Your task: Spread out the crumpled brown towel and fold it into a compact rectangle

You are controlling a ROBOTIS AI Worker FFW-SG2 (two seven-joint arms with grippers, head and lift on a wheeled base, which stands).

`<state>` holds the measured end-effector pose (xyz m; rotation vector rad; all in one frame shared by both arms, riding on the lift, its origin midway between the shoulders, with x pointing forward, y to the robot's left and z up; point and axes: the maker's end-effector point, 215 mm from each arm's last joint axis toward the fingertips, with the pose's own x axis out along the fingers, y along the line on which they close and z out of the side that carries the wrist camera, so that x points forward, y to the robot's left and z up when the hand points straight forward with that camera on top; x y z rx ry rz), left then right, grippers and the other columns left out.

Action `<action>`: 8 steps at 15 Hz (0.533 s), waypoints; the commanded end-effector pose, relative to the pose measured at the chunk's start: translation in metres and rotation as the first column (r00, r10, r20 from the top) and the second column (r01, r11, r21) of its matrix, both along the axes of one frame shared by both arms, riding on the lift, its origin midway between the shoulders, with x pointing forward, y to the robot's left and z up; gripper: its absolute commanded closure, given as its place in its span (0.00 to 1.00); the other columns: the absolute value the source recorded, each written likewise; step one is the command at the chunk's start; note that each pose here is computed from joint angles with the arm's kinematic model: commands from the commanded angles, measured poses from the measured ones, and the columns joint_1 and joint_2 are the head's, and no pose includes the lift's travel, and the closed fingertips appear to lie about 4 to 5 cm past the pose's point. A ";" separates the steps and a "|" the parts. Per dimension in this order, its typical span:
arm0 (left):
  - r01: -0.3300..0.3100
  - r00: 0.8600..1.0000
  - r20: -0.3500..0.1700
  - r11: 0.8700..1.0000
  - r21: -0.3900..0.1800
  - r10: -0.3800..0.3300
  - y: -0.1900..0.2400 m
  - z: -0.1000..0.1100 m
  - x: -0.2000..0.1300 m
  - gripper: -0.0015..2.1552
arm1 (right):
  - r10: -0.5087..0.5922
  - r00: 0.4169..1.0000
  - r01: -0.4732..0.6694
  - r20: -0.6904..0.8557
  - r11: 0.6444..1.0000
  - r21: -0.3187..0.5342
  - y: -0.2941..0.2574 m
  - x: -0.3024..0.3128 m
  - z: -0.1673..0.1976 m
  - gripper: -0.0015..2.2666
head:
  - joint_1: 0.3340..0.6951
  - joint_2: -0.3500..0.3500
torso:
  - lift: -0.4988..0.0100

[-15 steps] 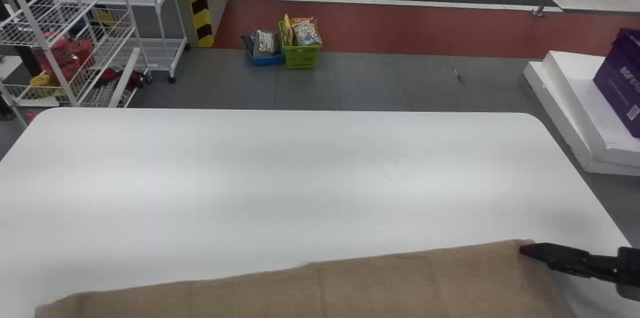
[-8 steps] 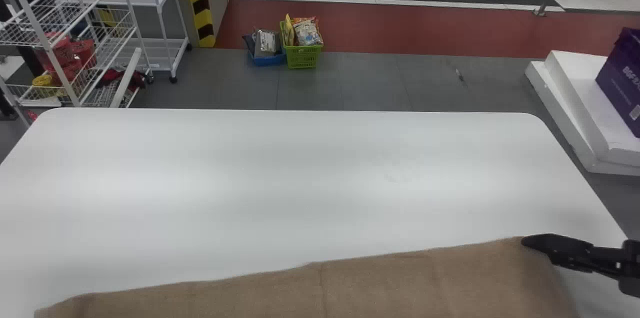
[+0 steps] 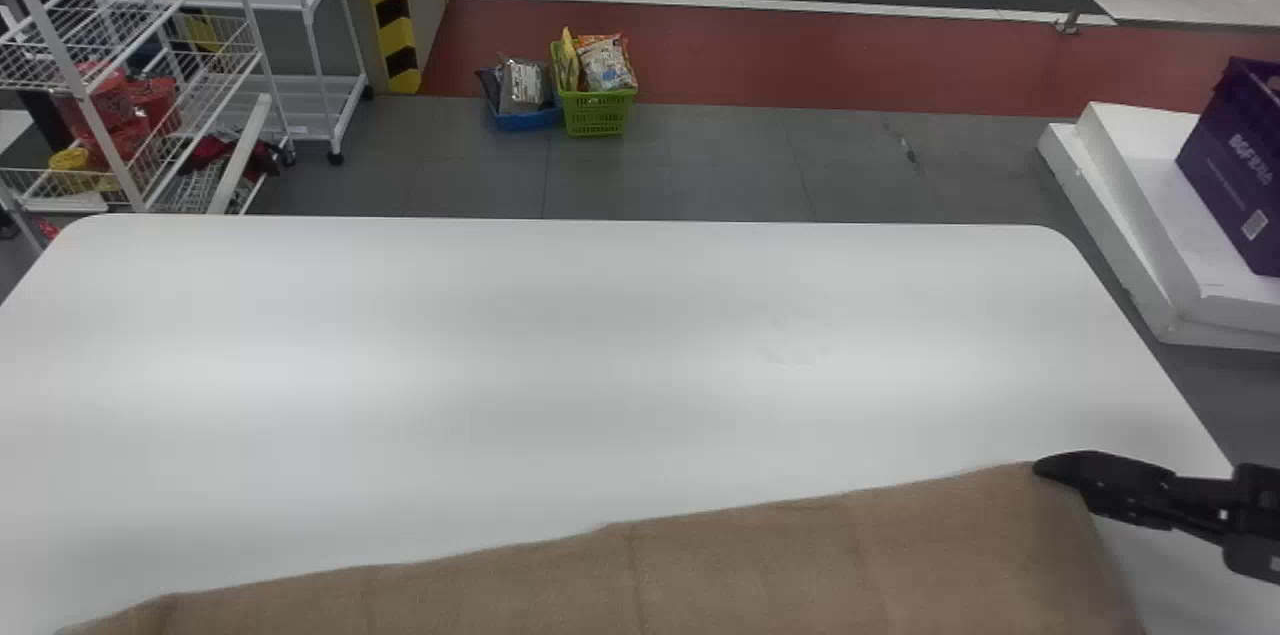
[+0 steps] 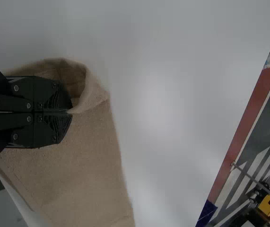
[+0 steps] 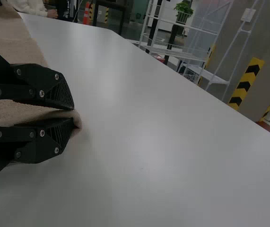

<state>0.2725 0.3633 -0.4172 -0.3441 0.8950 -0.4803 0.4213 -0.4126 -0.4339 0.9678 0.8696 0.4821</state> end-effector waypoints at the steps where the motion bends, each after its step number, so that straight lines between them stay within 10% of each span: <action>1: -0.001 1.000 -0.004 1.000 -0.002 0.001 0.001 -0.002 -0.001 0.67 | -0.017 1.000 0.017 -0.014 0.999 0.041 0.002 0.001 -0.003 0.42 | 1.00 0.38 | 0.73; 6: 0.006 1.000 -0.003 1.000 -0.004 -0.006 0.001 -0.007 -0.001 0.67 | -0.069 0.998 0.067 0.007 0.975 0.212 0.006 0.010 0.024 0.42 | 1.00 0.40 | 0.73; 8: 0.010 1.000 -0.006 1.000 -0.004 -0.010 0.001 -0.009 -0.001 0.67 | -0.046 0.998 0.052 -0.041 0.986 0.157 0.012 0.006 0.005 0.42 | 1.00 0.40 | 0.73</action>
